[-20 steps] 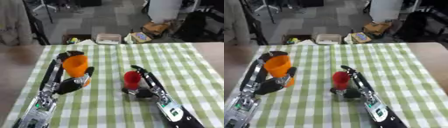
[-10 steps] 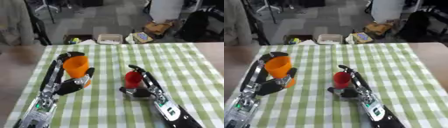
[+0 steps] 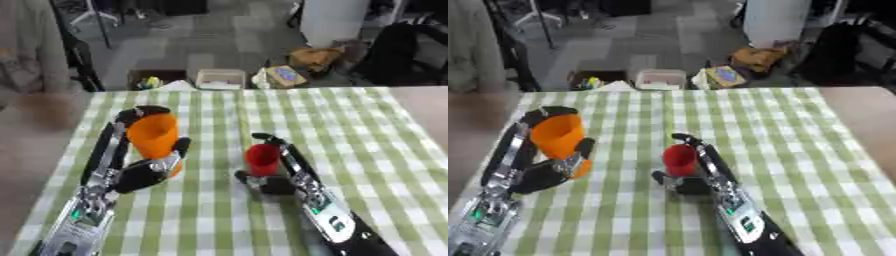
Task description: Pour the contents of one cup into another cup.
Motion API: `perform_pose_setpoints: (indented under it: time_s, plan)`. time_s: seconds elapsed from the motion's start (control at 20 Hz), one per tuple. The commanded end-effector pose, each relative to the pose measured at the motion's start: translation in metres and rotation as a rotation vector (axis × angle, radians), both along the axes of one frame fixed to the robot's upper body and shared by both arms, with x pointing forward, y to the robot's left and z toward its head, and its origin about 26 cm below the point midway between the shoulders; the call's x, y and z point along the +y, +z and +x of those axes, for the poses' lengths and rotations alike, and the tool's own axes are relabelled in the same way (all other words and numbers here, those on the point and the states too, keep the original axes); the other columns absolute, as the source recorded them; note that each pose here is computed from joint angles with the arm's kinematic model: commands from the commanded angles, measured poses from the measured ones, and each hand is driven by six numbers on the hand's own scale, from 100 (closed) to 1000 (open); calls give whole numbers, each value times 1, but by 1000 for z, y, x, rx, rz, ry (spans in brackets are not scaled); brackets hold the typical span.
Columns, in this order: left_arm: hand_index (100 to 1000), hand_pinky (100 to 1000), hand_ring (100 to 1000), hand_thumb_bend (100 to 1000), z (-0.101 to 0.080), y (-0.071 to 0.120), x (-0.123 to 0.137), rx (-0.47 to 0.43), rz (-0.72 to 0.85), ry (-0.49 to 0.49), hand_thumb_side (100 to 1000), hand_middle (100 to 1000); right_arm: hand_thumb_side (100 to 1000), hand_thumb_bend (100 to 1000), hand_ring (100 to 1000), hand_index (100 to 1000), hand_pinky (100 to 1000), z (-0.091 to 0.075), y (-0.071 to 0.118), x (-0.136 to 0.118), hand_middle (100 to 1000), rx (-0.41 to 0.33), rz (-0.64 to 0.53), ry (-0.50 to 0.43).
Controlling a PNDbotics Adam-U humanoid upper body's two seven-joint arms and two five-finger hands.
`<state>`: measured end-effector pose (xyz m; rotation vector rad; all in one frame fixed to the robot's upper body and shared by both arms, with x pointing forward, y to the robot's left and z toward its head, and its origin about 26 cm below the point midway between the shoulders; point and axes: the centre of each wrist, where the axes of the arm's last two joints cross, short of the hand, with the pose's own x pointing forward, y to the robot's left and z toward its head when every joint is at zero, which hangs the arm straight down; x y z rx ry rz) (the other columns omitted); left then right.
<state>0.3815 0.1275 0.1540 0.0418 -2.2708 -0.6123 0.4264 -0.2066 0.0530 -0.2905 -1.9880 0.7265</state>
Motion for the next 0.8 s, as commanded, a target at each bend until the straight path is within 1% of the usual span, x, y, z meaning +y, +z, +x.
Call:
perform_pose_setpoints:
  time_s: [0.05,0.1,0.2,0.25,0.3,0.35,0.55,0.8]
  plan:
    - [695,186,265,100,-1,10,-2,-28,-8,-11,180,327,241,376,553,830,494,4,9,2,333,-23,22,-9]
    - [695,186,264,100,-1,10,-2,-27,-8,-11,181,327,190,311,512,817,460,4,8,2,303,-21,27,-13]
    - [695,186,262,100,-1,9,-2,-26,-9,-11,182,326,139,240,475,801,418,4,7,2,274,-16,34,-18]
    - [695,185,262,100,-1,9,-2,-25,-9,-10,182,326,100,186,450,793,388,4,7,2,258,-13,39,-20]
    - [695,185,262,100,-1,9,-2,-25,-9,-10,183,325,100,137,423,789,361,4,7,2,242,-12,42,-20]
    - [694,185,262,100,-1,9,-2,-25,-10,-10,184,325,100,115,413,787,350,4,7,3,236,-11,47,-20]
    - [693,185,262,100,-2,10,-2,-28,-13,-11,184,323,100,100,409,785,343,3,10,3,231,-20,62,-19]
    - [693,184,261,100,-4,14,1,-36,-23,-10,182,322,100,100,408,785,342,4,23,0,233,-56,70,-20]
